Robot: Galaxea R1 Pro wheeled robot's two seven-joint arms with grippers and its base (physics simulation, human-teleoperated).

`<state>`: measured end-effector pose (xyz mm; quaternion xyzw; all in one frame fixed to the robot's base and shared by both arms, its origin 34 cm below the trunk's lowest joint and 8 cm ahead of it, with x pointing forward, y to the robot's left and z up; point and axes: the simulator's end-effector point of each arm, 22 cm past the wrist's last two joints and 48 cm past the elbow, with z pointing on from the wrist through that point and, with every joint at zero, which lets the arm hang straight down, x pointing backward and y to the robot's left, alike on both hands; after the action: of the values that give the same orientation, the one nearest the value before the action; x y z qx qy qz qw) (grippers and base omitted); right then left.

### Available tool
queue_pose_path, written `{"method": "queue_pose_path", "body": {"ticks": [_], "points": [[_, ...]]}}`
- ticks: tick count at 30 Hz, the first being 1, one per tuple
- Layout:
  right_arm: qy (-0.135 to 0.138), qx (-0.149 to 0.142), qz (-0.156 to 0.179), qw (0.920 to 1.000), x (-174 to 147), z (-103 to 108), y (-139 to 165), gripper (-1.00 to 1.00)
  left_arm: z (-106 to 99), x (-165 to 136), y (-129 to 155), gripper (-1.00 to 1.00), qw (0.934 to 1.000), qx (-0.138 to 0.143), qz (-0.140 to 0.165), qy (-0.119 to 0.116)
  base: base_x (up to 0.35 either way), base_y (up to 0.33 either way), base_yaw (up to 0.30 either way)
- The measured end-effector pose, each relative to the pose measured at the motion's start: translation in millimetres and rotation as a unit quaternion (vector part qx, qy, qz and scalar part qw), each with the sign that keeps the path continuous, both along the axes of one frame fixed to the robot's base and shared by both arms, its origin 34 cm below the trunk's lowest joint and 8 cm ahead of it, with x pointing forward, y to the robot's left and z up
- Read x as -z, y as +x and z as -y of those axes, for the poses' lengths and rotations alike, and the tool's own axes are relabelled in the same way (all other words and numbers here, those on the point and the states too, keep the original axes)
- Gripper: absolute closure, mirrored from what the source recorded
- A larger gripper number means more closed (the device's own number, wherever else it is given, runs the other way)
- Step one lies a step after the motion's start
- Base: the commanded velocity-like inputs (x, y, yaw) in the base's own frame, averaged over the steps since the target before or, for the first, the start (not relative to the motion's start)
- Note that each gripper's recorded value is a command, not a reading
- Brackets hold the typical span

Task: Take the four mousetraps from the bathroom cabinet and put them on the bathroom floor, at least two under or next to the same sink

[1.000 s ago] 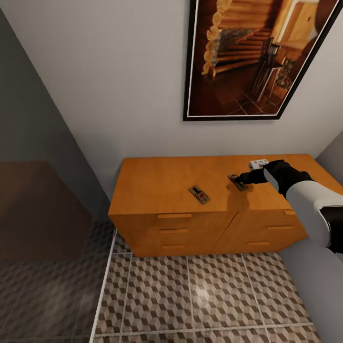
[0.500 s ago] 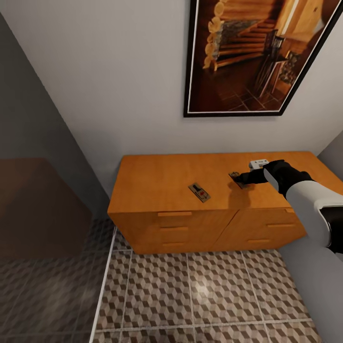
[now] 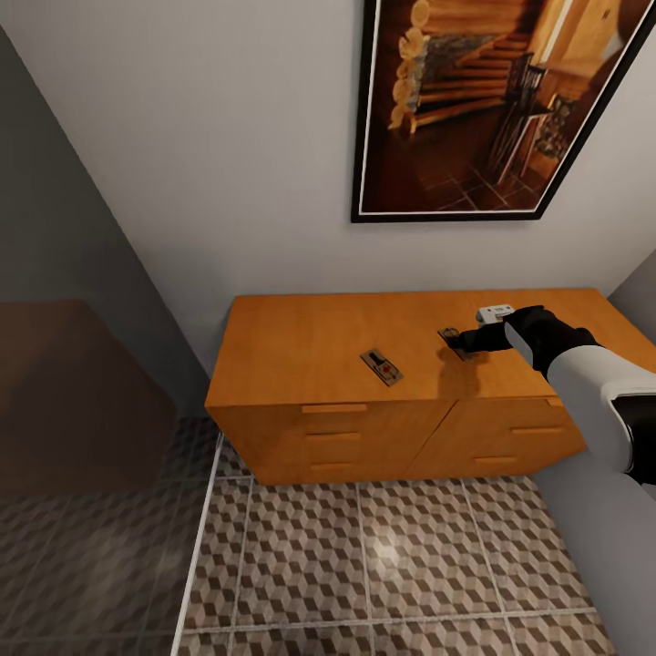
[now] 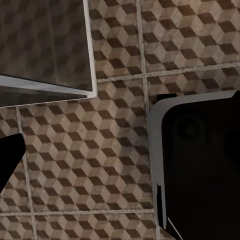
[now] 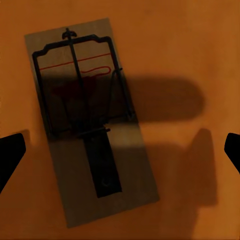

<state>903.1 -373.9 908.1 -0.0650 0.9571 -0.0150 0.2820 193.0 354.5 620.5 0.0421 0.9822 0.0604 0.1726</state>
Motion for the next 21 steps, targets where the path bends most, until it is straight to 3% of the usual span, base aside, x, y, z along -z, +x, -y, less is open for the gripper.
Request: {"method": "queue_pose_path", "body": {"ticks": [13, 21], "points": [[-0.001, 0.0, -0.002, 1.0, 3.6, 0.6, -0.5, -1.0, 0.1, 0.4, -1.9, -1.0, 1.0, 0.0, -0.003, 0.0, -0.003, 0.0, 0.0], [-0.001, 0.0, -0.003, 1.0, 4.8, 0.8, -0.8, -1.0, 0.7, 0.6, -2.1, -1.0, 1.0, 0.0, -0.003, -0.001, -0.155, 0.0, 0.0]]}}
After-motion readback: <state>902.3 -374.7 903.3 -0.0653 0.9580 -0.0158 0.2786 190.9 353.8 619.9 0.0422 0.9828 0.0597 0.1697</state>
